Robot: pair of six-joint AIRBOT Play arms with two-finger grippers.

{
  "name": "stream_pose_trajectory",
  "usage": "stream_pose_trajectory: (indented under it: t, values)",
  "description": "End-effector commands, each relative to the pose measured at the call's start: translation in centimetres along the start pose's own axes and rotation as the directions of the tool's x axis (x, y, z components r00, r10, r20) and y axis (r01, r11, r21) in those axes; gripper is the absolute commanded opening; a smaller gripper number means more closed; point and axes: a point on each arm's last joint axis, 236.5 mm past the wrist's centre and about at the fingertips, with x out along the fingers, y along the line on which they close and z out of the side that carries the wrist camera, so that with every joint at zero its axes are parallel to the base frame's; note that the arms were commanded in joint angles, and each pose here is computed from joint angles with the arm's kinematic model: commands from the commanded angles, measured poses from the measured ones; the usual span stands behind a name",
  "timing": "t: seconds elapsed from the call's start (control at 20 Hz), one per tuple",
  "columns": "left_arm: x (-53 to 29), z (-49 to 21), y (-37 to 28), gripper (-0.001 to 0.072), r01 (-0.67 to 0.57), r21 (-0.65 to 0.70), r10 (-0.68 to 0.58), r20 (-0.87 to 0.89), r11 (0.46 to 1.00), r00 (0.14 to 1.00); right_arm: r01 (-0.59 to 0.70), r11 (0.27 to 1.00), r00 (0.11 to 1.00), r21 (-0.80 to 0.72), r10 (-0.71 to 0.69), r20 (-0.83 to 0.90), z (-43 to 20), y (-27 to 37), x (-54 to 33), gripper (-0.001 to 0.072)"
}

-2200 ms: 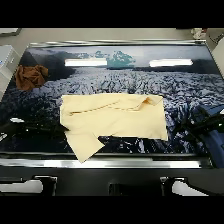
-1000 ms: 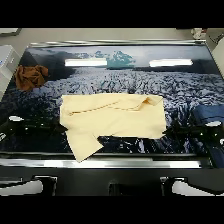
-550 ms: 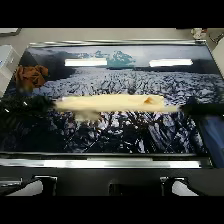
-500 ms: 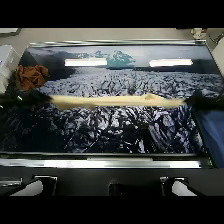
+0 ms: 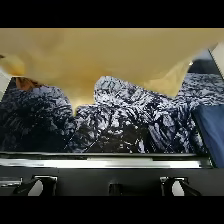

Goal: Fold the clothes and pants, and hang the long-sleeved shirts on hangers.

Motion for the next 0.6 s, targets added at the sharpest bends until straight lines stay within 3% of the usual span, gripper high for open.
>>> stream_pose_trajectory:
  t: [0.0,0.15,0.3,0.45,0.5,0.55]
  values:
    - [-5.7,4.7,-3.5,0.0020,-0.051,0.068,0.041,0.147,0.996,0.988,0.045,0.998,0.983,-0.041,-0.037,0.180,4.6,2.8,-5.9,0.0044]
    - [-7.6,6.4,-3.9,0.0020,-0.098,0.087,0.080,0.194,0.991,0.978,0.051,0.999,0.957,-0.013,-0.045,0.286,7.0,3.5,-7.8,0.0044]
    - [-7.4,6.5,-3.6,0.0020,-0.107,0.095,0.088,0.185,0.990,0.979,0.054,0.998,0.968,0.023,-0.058,0.245,6.1,2.8,-7.0,0.0044]
    - [-3.1,-2.0,0.0,0.0020,-0.097,0.007,0.097,-0.147,0.995,0.984,0.047,0.992,0.993,0.121,-0.033,-0.114,-2.2,0.8,-2.5,0.0043]
    - [-1.4,-6.5,1.5,0.0020,-0.099,-0.068,0.075,-0.296,0.993,0.952,0.063,0.983,0.946,0.172,-0.004,-0.325,-7.3,-0.3,-0.9,0.0042]
    - [0.3,-12.0,2.8,0.0020,-0.099,-0.152,0.021,-0.450,0.983,0.893,0.090,0.968,0.840,0.233,0.052,-0.540,-13.3,-1.5,0.3,0.0041]
